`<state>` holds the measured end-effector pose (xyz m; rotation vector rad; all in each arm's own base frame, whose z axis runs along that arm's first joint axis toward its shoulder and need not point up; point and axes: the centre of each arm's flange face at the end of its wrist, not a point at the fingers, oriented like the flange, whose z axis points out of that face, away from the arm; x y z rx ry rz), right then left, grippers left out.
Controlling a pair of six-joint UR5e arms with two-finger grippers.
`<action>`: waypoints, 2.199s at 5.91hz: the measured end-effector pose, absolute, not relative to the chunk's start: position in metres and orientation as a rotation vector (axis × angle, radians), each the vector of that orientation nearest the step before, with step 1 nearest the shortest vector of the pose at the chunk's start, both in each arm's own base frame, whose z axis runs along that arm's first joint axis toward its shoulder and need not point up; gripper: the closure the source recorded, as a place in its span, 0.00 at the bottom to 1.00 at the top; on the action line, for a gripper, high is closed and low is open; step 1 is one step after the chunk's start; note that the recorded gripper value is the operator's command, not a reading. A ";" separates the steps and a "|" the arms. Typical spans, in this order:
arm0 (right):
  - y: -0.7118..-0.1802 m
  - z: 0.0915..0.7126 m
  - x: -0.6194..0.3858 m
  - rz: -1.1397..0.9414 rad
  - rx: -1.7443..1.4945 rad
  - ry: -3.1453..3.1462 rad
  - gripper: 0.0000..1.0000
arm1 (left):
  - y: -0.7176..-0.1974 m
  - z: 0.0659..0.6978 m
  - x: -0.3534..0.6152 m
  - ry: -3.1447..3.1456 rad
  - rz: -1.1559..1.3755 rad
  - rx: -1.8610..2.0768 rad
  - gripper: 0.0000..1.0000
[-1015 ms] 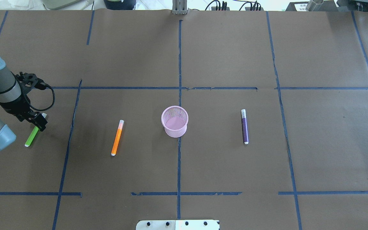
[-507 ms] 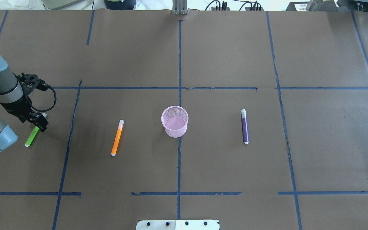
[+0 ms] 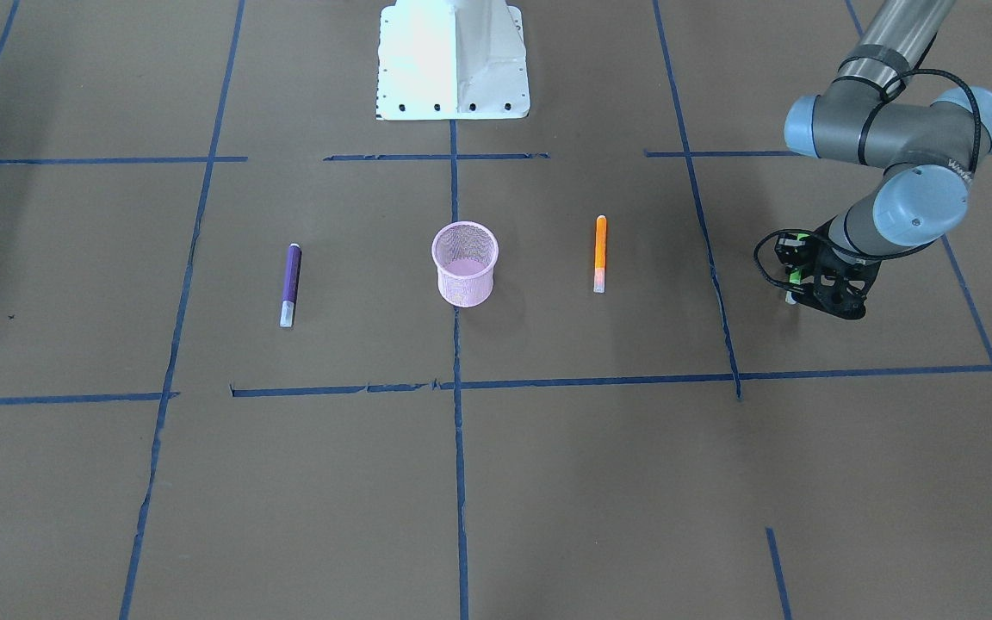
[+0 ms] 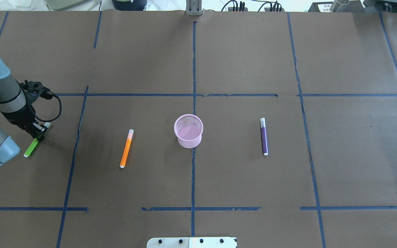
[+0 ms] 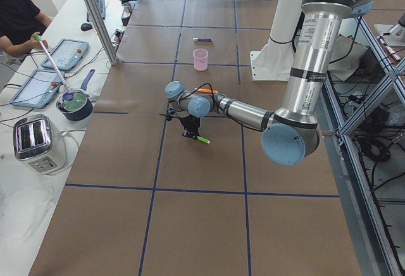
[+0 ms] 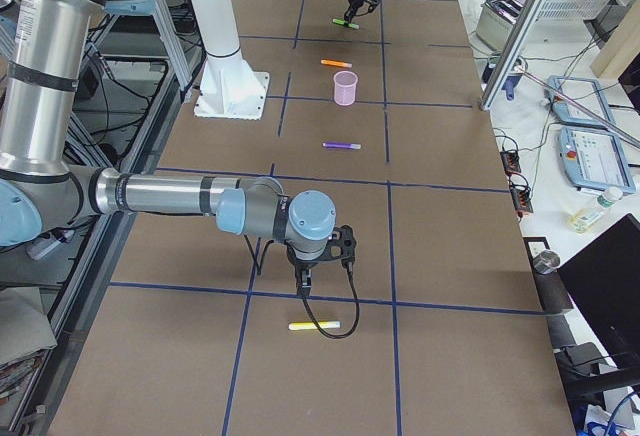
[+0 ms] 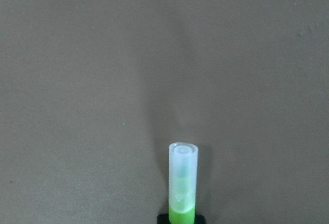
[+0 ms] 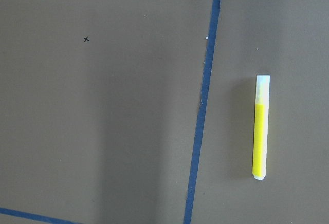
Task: Collect pens into pen holder
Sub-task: 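Lower the left gripper onto the green highlighter and grasp it, then lift the green highlighter and carry it over the pink cup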
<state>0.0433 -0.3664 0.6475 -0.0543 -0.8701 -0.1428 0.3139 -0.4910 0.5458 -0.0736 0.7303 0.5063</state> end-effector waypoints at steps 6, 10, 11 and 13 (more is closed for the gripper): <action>-0.372 0.640 0.043 -0.153 -0.035 -0.869 0.00 | -0.430 0.189 0.398 0.976 0.357 0.374 1.00; -0.380 0.634 0.041 -0.159 -0.021 -0.890 0.00 | -0.396 0.124 0.499 0.978 0.065 0.727 1.00; -0.380 0.634 0.041 -0.158 -0.021 -0.892 0.00 | -0.394 0.126 0.516 0.954 0.039 0.765 1.00; -0.379 0.635 0.041 -0.157 -0.023 -0.893 0.00 | -0.390 0.135 0.538 0.939 0.030 0.788 0.57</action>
